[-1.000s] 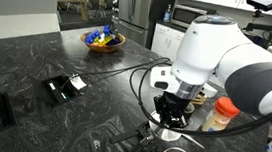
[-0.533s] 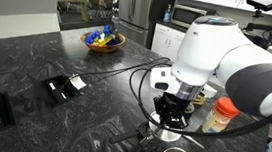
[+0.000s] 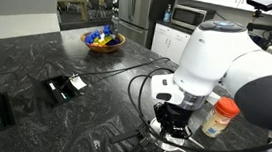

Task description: Pick up the silver lid and put it on the silver pot.

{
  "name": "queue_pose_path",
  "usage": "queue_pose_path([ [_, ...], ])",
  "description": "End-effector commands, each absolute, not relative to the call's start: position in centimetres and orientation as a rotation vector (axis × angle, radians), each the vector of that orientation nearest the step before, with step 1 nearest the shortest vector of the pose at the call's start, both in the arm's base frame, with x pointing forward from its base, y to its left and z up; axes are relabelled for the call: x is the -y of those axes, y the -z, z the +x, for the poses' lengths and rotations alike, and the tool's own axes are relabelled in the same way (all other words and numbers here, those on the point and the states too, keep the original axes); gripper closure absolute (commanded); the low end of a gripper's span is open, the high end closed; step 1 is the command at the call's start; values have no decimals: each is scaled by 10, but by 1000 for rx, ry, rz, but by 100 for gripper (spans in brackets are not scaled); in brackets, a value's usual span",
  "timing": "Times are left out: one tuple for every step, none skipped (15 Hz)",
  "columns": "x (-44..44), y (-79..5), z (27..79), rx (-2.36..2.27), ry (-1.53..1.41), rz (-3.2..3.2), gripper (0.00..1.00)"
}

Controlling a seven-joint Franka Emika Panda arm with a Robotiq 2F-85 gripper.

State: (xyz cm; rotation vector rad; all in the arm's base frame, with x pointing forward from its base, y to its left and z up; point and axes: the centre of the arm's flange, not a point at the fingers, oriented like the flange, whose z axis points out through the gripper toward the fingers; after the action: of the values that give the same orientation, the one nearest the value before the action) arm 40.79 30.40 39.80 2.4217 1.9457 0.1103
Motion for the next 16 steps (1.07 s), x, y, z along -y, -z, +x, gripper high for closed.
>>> queue_pose_path([
  [-325,-403,387,-1995,-78,2348,99],
  [-331,-402,380,-2002,-55,2333,99],
  [-335,-401,373,-2006,-29,2318,99],
  [-338,-399,368,-2008,-2,2304,99],
  [-339,-397,364,-2004,20,2294,99],
  [-340,-396,361,-2004,35,2285,99],
  [-341,-395,359,-2005,40,2276,99],
  [-343,-394,358,-2008,35,2268,99],
  [-346,-394,356,-2020,27,2257,99],
  [-348,-395,355,-2035,18,2241,99],
  [-351,-395,353,-2048,15,2230,99],
  [-353,-395,351,-2066,12,2221,99],
  [-356,-394,349,-2078,10,2213,99],
  [-358,-393,347,-2100,9,2201,99],
  [-361,-393,346,-2115,6,2187,99],
  [-364,-392,345,-2136,6,2173,99],
])
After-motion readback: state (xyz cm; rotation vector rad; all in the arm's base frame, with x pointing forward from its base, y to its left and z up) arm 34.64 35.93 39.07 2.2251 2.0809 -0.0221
